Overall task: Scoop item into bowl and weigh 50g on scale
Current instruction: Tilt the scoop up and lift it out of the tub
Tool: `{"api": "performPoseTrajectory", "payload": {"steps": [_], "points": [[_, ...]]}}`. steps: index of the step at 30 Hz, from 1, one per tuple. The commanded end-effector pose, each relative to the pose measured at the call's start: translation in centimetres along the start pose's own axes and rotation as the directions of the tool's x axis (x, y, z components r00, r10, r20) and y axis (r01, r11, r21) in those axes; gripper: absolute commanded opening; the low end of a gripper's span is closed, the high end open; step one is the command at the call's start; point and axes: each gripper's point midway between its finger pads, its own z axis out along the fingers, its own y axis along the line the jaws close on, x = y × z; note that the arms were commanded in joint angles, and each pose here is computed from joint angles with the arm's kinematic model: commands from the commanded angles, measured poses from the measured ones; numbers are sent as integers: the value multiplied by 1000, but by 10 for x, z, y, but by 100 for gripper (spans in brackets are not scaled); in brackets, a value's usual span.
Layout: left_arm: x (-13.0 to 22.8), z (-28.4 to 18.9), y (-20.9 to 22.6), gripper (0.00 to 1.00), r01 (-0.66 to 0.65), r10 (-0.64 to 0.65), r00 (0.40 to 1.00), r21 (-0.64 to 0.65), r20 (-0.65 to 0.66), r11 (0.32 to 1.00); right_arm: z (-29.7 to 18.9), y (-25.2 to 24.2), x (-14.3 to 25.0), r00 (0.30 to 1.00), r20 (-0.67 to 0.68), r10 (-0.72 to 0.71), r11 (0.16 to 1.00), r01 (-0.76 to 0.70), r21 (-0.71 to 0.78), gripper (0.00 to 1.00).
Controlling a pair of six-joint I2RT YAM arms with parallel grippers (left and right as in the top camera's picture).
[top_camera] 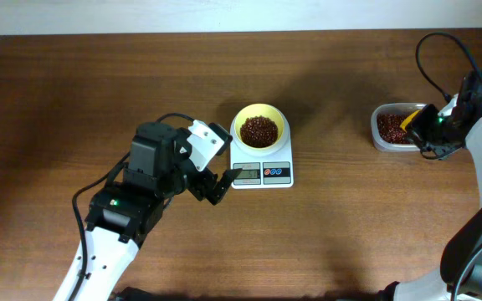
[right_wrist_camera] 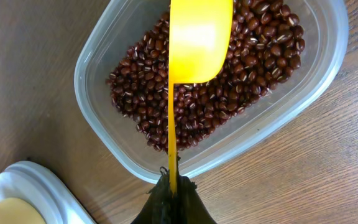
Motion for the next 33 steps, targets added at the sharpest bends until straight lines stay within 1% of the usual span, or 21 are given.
{"api": "performPoseTrajectory", "payload": {"steps": [1, 3, 5, 9, 13, 15, 17, 18, 20, 23, 25, 27, 29, 33], "points": [[2, 1, 1, 99, 18, -18, 1000, 1, -4, 1000, -27, 17, -19, 996, 82, -47, 998, 51, -44, 4], [2, 1, 1, 99, 18, -18, 1000, 1, -4, 1000, -37, 28, -20, 996, 78, -54, 995, 60, -81, 4], [2, 1, 1, 99, 18, -18, 1000, 1, -4, 1000, -44, 34, -14, 998, 44, -49, 993, 54, -106, 4], [2, 1, 1, 99, 18, -18, 1000, 1, -4, 1000, -52, 38, 20, 993, -109, -45, 989, 29, -146, 4], [2, 1, 1, 99, 18, -18, 1000, 1, -4, 1000, -58, 29, 46, 976, -208, -57, 992, 33, -119, 4], [2, 1, 1, 99, 18, -18, 1000, 1, -4, 1000, -60, 25, 51, 972, -227, -57, 994, 34, -102, 4], [2, 1, 1, 99, 18, -18, 1000, 1, -4, 1000, -60, 22, 50, 974, -219, -63, 995, 45, -86, 4], [2, 1, 1, 99, 18, -18, 1000, 1, -4, 1000, -61, 17, 48, 976, -208, -62, 997, 52, -53, 4], [2, 1, 1, 99, 18, -18, 1000, 1, -4, 1000, -66, 14, 41, 975, -172, -139, 990, 136, -27, 4], [2, 1, 1, 99, 18, -18, 1000, 1, -4, 1000, -87, 13, 14, 971, -66, -232, 970, 235, 53, 4], [2, 1, 1, 99, 18, -18, 1000, 1, -4, 1000, -111, 18, -4, 945, 4, -326, 941, 324, 94, 4], [2, 1, 1, 99, 18, -18, 1000, 1, -4, 1000, -131, 20, -14, 910, 41, -413, 904, 404, 138, 4], [2, 1, 1, 99, 18, -18, 1000, 1, -4, 1000, -142, 21, -14, 870, 37, -491, 863, 480, 159, 4], [2, 1, 1, 99, 18, -18, 1000, 1, -4, 1000, -142, 15, -2, 853, -24, -522, 841, 519, 153, 4]]}}
